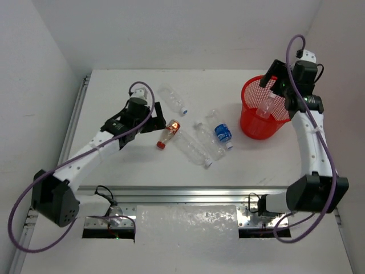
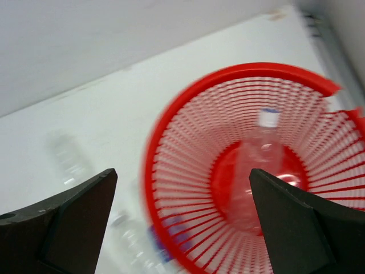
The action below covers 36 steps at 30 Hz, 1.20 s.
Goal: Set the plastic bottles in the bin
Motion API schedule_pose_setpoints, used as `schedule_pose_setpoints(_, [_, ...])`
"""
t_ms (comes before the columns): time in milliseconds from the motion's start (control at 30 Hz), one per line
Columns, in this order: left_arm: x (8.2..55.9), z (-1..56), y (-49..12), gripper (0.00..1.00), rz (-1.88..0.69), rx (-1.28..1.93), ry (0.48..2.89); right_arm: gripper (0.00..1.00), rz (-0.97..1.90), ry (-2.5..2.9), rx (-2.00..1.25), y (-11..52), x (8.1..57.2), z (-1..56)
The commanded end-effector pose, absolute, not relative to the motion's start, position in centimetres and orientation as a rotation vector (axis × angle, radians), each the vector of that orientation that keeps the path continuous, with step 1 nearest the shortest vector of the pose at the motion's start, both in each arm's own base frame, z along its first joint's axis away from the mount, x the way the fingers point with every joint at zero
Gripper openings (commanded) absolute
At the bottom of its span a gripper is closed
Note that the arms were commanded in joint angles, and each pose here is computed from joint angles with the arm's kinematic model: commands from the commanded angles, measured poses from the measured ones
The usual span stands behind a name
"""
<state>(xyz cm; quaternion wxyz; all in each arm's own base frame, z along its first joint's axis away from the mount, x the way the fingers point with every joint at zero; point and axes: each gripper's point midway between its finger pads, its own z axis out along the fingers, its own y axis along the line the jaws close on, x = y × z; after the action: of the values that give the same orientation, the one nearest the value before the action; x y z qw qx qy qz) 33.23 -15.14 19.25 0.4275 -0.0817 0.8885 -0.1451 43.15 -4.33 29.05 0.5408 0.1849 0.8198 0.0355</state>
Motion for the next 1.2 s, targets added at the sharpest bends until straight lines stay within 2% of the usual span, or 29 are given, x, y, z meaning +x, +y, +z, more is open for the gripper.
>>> schedule_pose_setpoints(0, [35.7,17.2,-16.5,1.00,-0.371,-0.190,2.219,0.99,0.490,1.880,0.236,3.3,40.1,33.2])
schedule_pose_setpoints(67, [37.1,15.0,-17.0,0.98,-0.308,-0.131,2.284,0.99,0.740,1.859,0.024,9.4,36.8,34.1])
schedule_pose_setpoints(100, [37.5,14.4,-17.5,0.97,-0.307,-0.090,2.306,0.99,0.790,1.895,-0.036,11.1,35.6,32.0])
schedule_pose_setpoints(233, [39.6,12.4,-18.6,0.96,-0.285,-0.013,2.325,0.99,0.883,1.913,-0.262,16.5,30.6,29.8])
schedule_pose_setpoints(367, [40.8,9.0,-18.3,0.91,-0.223,0.005,2.401,0.99,0.932,1.912,-0.303,17.2,27.5,27.7])
schedule_pose_setpoints(667, [41.3,3.9,-19.1,0.87,-0.264,0.023,2.489,0.99,0.941,1.901,-0.349,17.1,25.4,27.0])
schedule_pose_setpoints(767, [41.8,1.9,-16.8,0.77,-0.154,-0.106,2.534,0.99,0.988,1.903,-0.351,17.6,24.8,26.7])
schedule_pose_setpoints(800, [41.8,1.6,-16.1,0.67,-0.128,-0.158,2.539,0.99,1.004,1.896,-0.358,17.8,24.6,26.8])
schedule_pose_setpoints(867, [42.0,1.4,-14.9,0.56,-0.104,-0.224,2.535,0.99,1.038,1.889,-0.389,18.5,24.0,26.9])
schedule_pose_setpoints(900, [41.7,1.3,-14.5,0.44,-0.097,-0.252,2.533,0.99,1.044,1.890,-0.397,18.8,23.8,26.8])
schedule_pose_setpoints(967, [41.6,2.5,-14.3,0.27,-0.108,-0.276,2.509,0.99,1.049,1.897,-0.426,19.7,23.6,26.9])
schedule_pose_setpoints(1000, [41.1,2.7,-14.3,0.08,-0.118,-0.290,2.511,0.99,1.052,1.906,-0.431,20.0,23.5,26.8])
schedule_pose_setpoints(1100, [39.5,6.7,-16.3,0.00,-0.321,-0.254,2.425,0.99,1.107,1.921,-0.489,22.1,23.0,26.4])
schedule_pose_setpoints(1167, [38.2,12.8,-18.6,0.00,-0.545,-0.172,2.271,0.99,1.190,1.876,-0.545,24.1,22.3,26.7])
